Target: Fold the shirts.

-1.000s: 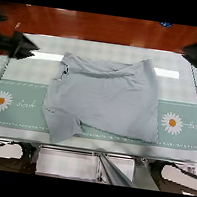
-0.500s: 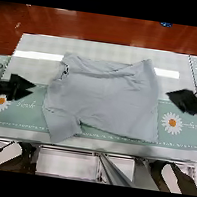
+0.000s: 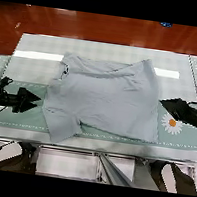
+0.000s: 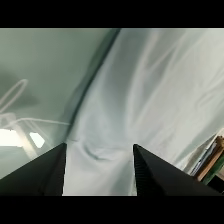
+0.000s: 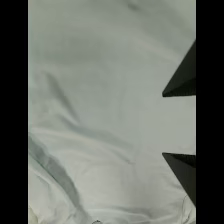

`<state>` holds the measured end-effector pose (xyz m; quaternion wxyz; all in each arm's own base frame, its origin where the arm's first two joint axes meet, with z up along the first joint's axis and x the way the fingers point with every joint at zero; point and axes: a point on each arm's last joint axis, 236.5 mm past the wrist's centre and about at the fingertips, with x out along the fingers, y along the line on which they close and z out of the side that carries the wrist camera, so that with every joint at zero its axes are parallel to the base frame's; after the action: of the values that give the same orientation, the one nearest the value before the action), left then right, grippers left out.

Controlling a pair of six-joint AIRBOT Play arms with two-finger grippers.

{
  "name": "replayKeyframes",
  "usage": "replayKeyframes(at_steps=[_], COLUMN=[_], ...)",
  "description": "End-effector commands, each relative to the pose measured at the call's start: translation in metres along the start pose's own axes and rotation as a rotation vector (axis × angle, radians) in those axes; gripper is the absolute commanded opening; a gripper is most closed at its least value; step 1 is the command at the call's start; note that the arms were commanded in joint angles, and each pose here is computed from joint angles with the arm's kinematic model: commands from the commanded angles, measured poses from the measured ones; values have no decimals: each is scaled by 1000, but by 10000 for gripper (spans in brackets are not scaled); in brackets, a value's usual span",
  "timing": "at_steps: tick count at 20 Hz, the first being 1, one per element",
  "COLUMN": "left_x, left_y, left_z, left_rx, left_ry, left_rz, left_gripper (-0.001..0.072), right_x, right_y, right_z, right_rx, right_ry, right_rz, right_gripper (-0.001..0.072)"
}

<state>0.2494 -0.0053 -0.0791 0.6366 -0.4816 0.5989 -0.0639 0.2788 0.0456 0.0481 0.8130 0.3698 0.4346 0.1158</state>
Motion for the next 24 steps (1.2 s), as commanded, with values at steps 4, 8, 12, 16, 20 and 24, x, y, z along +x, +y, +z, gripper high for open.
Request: replayKeyframes(at_steps=[4,8,12,16,20,24], left_x=[13,42,68,61,60,60], left_y=[14,-3,-13,-27,-29,-29], left_z=[-7,-18,-37,-38,-37,-36], left_rx=[7,91,169,205,210,210], left_ry=[56,117,221,255,256,254], left_rz=[39,62,92,71,67,68], left_gripper=[507,507,415,14,14,14], right_x=[0,0,-1,-20,-55,-36], right_y=[1,5,10,-44,-152,-155], right_z=[-1,1,10,12,-52,-97], right_rx=[14,27,42,87,240,283], right_ry=[1,-8,-47,-60,157,415], right_rz=[5,20,43,-119,-545,-503], right_gripper=[405,405,405,405,405,405])
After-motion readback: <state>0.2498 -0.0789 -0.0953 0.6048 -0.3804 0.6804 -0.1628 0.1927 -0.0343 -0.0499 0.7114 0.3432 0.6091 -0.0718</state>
